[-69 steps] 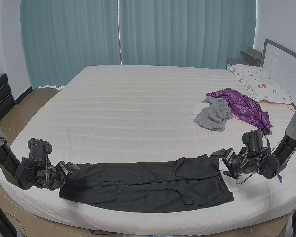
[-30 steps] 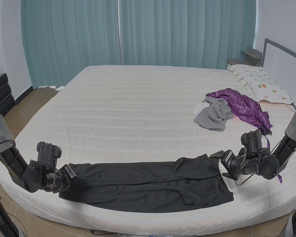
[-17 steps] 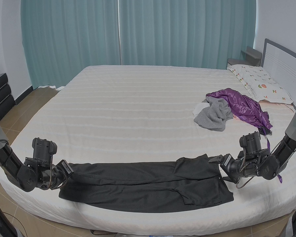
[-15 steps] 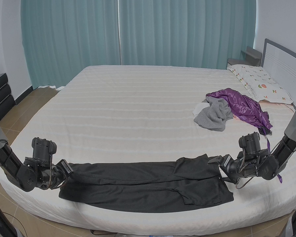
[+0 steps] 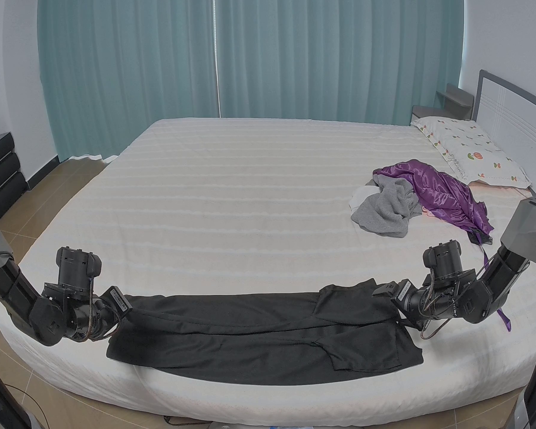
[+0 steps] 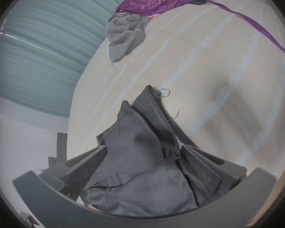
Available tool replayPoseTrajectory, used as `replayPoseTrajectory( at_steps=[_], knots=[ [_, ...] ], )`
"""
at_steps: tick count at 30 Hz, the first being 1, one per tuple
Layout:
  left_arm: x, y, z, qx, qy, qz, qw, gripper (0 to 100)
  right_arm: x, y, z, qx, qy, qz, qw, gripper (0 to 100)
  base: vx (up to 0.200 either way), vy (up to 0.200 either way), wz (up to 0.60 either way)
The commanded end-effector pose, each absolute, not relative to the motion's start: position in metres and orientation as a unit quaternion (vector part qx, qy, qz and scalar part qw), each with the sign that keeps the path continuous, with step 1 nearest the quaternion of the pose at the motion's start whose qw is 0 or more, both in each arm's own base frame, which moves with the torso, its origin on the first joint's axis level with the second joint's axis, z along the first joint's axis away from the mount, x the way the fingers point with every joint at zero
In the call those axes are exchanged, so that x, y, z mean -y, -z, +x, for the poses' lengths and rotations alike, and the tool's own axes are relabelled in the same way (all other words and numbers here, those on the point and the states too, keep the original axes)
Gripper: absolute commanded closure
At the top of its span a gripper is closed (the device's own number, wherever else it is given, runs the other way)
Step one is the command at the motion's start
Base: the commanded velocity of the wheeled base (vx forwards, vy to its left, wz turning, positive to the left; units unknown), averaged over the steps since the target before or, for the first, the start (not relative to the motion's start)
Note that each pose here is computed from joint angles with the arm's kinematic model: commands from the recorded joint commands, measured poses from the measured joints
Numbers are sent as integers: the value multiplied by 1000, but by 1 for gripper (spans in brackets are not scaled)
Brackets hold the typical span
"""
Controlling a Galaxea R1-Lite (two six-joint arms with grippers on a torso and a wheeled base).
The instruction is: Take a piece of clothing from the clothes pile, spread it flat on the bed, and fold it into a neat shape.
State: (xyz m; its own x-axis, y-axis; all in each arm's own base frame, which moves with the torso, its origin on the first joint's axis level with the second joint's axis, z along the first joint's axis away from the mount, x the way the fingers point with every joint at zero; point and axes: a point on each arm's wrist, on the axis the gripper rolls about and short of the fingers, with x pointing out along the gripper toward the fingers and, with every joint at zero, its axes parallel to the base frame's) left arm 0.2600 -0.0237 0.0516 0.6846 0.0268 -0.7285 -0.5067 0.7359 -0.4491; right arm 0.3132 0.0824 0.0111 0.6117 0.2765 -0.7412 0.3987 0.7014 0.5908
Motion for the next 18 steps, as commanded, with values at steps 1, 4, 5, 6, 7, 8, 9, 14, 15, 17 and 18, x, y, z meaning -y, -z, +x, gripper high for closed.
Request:
replayPoseTrajectory(
  at_steps=[1,4,5,6,7,8,9,14,15,17,18],
  knots=[
    [23,-51,261,-365,-158,-329,856,100,-85,-3,318,-444,43,376,812,100,0,0,0],
    [22,-51,261,-365,-159,-329,856,100,-84,-4,318,-440,51,372,816,100,0,0,0],
    [22,-51,261,-364,-160,-330,856,100,-84,-4,317,-439,52,367,818,100,0,0,0],
    [22,-51,261,-364,-160,-330,856,100,-84,-4,317,-438,53,365,820,100,0,0,0],
    [22,-51,261,-364,-160,-330,856,100,-84,-4,316,-439,51,364,820,100,0,0,0],
    [22,-51,262,-364,-160,-330,856,100,-84,-5,317,-438,52,363,821,100,0,0,0],
    [22,-51,262,-364,-160,-330,856,100,-83,-5,316,-437,53,363,821,100,0,0,0],
    [21,-53,263,-359,-159,-331,858,100,-81,-17,316,-421,50,368,828,100,0,0,0],
    [21,-55,265,-356,-158,-333,859,100,-80,-21,316,-415,47,370,830,100,0,0,0],
    [18,-59,271,-346,-158,-337,861,100,-80,-28,316,-407,43,375,832,100,0,0,0],
    [16,-61,275,-340,-158,-340,862,100,-80,-30,317,-404,41,376,833,100,0,0,0]
  ],
)
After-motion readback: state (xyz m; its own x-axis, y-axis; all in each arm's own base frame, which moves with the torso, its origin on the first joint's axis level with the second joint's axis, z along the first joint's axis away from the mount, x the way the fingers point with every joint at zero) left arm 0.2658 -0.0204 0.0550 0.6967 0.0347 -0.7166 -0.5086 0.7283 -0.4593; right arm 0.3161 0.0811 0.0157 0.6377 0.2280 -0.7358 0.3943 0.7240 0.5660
